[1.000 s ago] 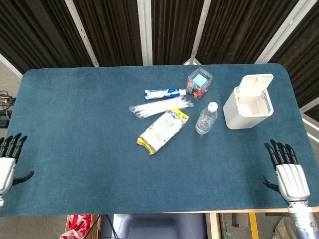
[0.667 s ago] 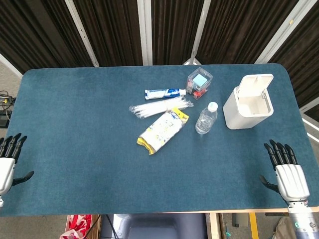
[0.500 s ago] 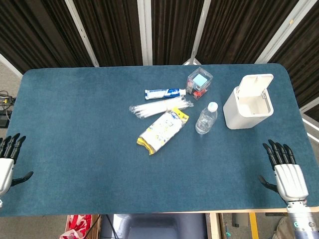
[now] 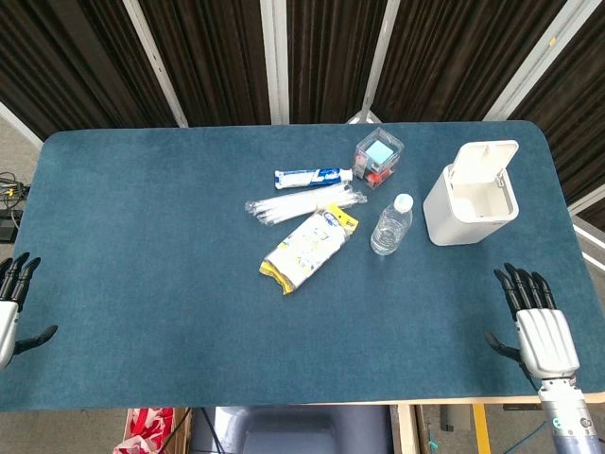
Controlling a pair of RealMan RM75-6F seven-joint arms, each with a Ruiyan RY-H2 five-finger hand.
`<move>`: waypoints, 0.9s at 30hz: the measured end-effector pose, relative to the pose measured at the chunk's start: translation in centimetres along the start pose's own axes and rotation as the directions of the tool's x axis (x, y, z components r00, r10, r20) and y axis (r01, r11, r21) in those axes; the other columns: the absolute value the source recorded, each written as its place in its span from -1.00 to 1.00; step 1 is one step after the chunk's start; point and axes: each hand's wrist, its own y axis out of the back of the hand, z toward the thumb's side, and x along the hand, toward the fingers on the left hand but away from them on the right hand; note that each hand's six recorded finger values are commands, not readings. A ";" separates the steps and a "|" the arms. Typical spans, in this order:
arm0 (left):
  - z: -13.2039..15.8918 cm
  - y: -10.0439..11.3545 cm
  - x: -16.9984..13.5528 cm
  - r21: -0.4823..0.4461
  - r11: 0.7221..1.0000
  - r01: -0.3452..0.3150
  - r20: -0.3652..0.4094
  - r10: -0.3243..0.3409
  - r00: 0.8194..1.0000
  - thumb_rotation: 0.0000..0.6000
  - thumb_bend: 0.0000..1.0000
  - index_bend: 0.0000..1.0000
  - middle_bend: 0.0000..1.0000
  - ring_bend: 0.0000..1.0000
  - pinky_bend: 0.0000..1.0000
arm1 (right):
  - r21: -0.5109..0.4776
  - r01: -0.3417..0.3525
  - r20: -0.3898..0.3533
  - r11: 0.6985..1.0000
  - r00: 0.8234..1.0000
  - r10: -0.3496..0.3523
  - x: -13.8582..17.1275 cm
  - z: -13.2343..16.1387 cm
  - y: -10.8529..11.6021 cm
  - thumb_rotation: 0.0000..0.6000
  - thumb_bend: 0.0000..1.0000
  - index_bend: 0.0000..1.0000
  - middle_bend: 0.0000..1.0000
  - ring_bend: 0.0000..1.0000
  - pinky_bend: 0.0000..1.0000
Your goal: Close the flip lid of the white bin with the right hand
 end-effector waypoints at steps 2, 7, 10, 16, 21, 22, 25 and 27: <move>-0.1 0.0 0.0 -0.003 1.000 -0.001 -0.002 0.001 1.000 1.00 -1.00 -1.00 -1.00 -1.00 -1.00 | -0.011 0.009 0.007 1.000 1.000 -0.009 -0.6 0.0 0.5 1.00 -0.52 -1.00 -0.76 -0.67 -0.43; -0.3 0.4 0.0 -0.006 1.000 -0.020 -0.005 0.020 1.000 1.00 -1.00 -1.00 -1.00 -1.00 -1.00 | -0.028 0.004 0.037 1.000 0.999 -0.003 -3.0 -0.3 1.5 1.00 -0.41 -1.00 0.18 0.34 0.37; -0.4 0.5 0.0 -0.012 1.000 -0.026 -0.006 0.026 1.000 1.00 -1.00 -1.00 -1.00 -1.00 -1.00 | -0.054 -0.021 0.057 0.998 0.998 0.024 -5.1 -0.2 2.0 1.00 -0.14 -1.00 0.52 0.67 0.59; -0.8 0.4 0.1 -0.020 1.000 -0.019 -0.021 0.019 1.000 1.00 -1.00 -1.00 -1.00 -1.00 -1.00 | -0.075 -0.079 0.071 0.994 0.994 0.084 -10.5 0.9 3.2 1.00 0.05 -1.00 0.64 0.79 0.66; -1.1 0.5 0.1 -0.027 0.999 -0.026 -0.039 0.025 0.999 1.00 -1.00 -1.00 -1.00 -1.00 -1.00 | -0.089 -0.102 0.083 0.991 0.990 0.110 -15.3 2.5 4.5 1.00 0.10 -1.00 0.66 0.80 0.66; -1.2 0.6 0.1 -0.028 0.999 -0.028 -0.042 0.027 0.999 1.00 -1.00 -1.00 -1.00 -1.00 -1.00 | -0.086 -0.100 0.083 0.991 0.991 0.108 -16.2 3.0 4.9 1.00 0.13 -1.00 0.66 0.81 0.66; -1.6 0.6 0.1 -0.026 0.999 -0.029 -0.055 0.028 0.998 1.00 -1.00 -1.00 -1.00 -1.00 -1.00 | -0.073 -0.085 0.078 0.994 0.993 0.091 -19.2 4.5 6.4 1.00 0.18 -1.00 0.68 0.82 0.66; -1.9 0.6 0.1 -0.028 0.999 -0.029 -0.067 0.027 0.997 1.00 -1.00 -1.00 -1.00 -1.00 -1.00 | -0.070 -0.077 0.079 0.995 0.993 0.083 -20.9 5.3 7.2 1.00 0.18 -1.00 0.68 0.82 0.66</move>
